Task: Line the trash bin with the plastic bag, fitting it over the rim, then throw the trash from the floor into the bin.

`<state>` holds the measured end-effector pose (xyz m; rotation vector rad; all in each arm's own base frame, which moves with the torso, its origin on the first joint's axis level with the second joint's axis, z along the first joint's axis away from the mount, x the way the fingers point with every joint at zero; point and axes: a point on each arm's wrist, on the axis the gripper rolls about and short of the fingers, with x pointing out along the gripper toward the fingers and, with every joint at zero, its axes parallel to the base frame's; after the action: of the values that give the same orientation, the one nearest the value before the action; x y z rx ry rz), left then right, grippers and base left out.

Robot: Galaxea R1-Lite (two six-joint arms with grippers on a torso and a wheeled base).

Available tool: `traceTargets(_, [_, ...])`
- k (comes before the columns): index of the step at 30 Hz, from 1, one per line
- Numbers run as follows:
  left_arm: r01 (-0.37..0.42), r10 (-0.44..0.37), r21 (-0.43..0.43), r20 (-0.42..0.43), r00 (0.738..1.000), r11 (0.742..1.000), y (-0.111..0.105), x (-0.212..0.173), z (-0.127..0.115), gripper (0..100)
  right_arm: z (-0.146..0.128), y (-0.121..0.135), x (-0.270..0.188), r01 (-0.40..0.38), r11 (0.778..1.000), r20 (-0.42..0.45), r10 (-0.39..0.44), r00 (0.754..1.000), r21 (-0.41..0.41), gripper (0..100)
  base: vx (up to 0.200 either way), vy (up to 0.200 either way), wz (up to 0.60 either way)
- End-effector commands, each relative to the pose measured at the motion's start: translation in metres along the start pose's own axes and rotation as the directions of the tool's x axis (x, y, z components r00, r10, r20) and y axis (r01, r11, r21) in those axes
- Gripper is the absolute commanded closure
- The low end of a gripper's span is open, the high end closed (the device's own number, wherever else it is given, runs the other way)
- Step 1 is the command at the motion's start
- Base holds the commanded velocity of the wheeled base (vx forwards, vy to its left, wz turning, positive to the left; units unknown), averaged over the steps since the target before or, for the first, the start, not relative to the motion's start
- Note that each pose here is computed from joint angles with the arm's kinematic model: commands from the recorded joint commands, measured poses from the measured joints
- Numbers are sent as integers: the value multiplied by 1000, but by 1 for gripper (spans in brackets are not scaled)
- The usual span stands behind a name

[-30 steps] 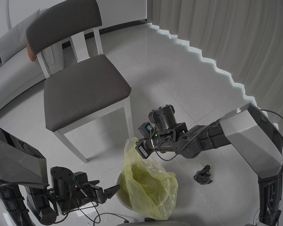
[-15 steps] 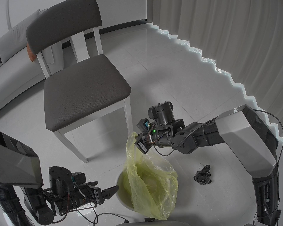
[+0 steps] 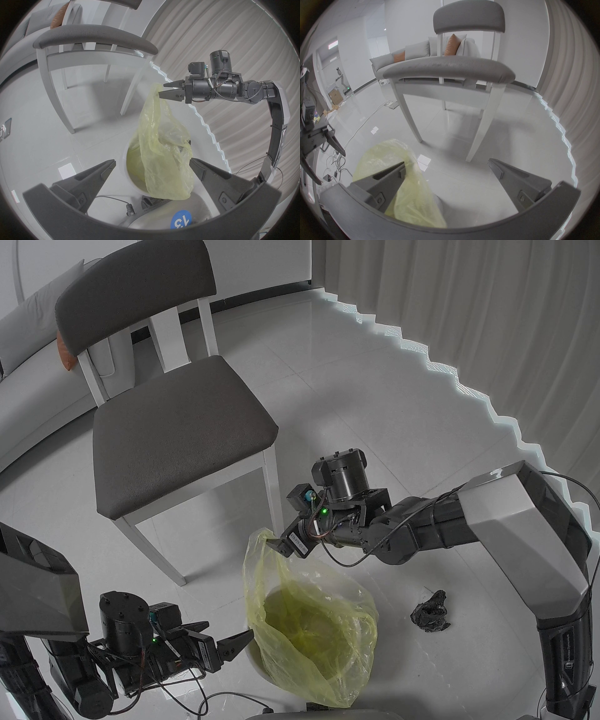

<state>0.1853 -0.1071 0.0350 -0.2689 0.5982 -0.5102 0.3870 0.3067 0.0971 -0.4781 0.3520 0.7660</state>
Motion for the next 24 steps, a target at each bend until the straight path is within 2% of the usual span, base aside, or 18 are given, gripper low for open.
traceTargets(1, [-1, 1, 1, 15, 1000, 1000, 1, -3, 0, 0, 15, -11, -17, 30, 999, 40, -31, 999, 10, 0, 0, 0, 0])
traceTargets(4, [4, -4, 0, 40, 999, 1000, 1, -3, 3, 0, 9, -13, -32, 36, 999, 4, -36, 999, 20, 0, 0, 0, 0])
traceTargets(8, [6, -6, -3, 33, 999, 1000, 2, -2, 2, 0, -7, -14, -39, 53, 998, -56, -52, 997, 32, 0, 0, 0, 0])
traceTargets(17, [14, -14, 3, 40, 999, 1000, -1, -3, 3, 0, -5, -18, -49, 68, 996, -66, -65, 996, 52, 0, 0, 0, 0])
traceTargets(20, [13, -13, 2, 41, 999, 1000, 0, -3, 3, 0, -14, -15, -61, 51, 998, -111, -45, 993, 49, 0, 0, 0, 0])
traceTargets(24, [5, -5, 7, 21, 1000, 1000, 2, 1, -1, 0, -47, 0, -81, -2, 1000, -236, 9, 972, 28, 0, 0, 0, 0])
